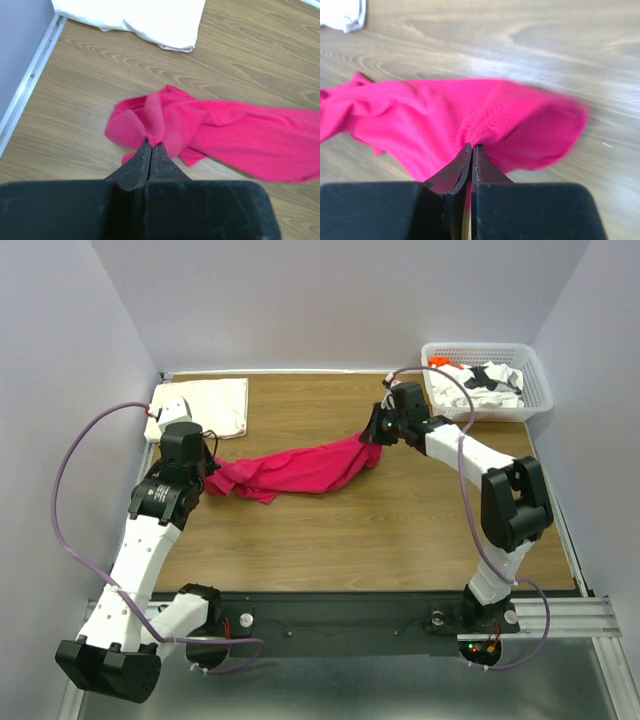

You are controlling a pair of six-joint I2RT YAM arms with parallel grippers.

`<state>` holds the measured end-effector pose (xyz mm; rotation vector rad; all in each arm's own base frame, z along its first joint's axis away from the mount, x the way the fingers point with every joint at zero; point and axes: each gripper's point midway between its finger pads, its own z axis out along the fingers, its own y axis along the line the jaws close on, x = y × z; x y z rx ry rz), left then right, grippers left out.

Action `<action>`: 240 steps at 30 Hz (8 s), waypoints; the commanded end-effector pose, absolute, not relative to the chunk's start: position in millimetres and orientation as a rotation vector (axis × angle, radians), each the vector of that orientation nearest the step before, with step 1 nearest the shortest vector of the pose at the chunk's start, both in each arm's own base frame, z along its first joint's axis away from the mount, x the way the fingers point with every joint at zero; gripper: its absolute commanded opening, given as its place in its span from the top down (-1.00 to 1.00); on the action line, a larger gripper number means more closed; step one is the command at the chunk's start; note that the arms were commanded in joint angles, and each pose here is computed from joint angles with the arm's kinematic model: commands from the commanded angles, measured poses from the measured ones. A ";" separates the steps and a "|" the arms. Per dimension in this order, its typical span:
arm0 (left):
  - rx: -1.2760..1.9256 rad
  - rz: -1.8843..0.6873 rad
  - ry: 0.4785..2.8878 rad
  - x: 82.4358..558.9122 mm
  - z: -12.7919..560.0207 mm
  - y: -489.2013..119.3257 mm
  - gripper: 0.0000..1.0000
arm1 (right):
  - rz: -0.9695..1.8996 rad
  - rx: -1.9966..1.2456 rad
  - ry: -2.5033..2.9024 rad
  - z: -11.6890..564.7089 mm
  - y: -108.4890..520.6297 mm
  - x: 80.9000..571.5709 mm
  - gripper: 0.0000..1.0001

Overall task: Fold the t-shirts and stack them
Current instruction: Flatten the tshirt out

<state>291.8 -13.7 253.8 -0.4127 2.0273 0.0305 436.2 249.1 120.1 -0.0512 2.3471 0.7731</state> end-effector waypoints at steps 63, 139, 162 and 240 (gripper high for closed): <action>-0.198 -0.164 2.036 316.1 245.2 -54.8 1.00 | 0.322 0.282 2.563 57.5 113.2 353.6 0.16; -0.229 -0.144 2.071 301.6 233.1 -48.7 1.00 | 0.785 0.017 2.467 68.8 293.7 401.5 0.15; -0.242 -0.123 2.063 302.1 238.1 -45.0 1.00 | 0.866 -0.075 2.407 89.6 299.6 398.1 0.73; -0.201 -0.057 1.008 395.8 683.1 -7.1 1.00 | 0.263 0.056 1.350 550.4 33.4 517.8 0.99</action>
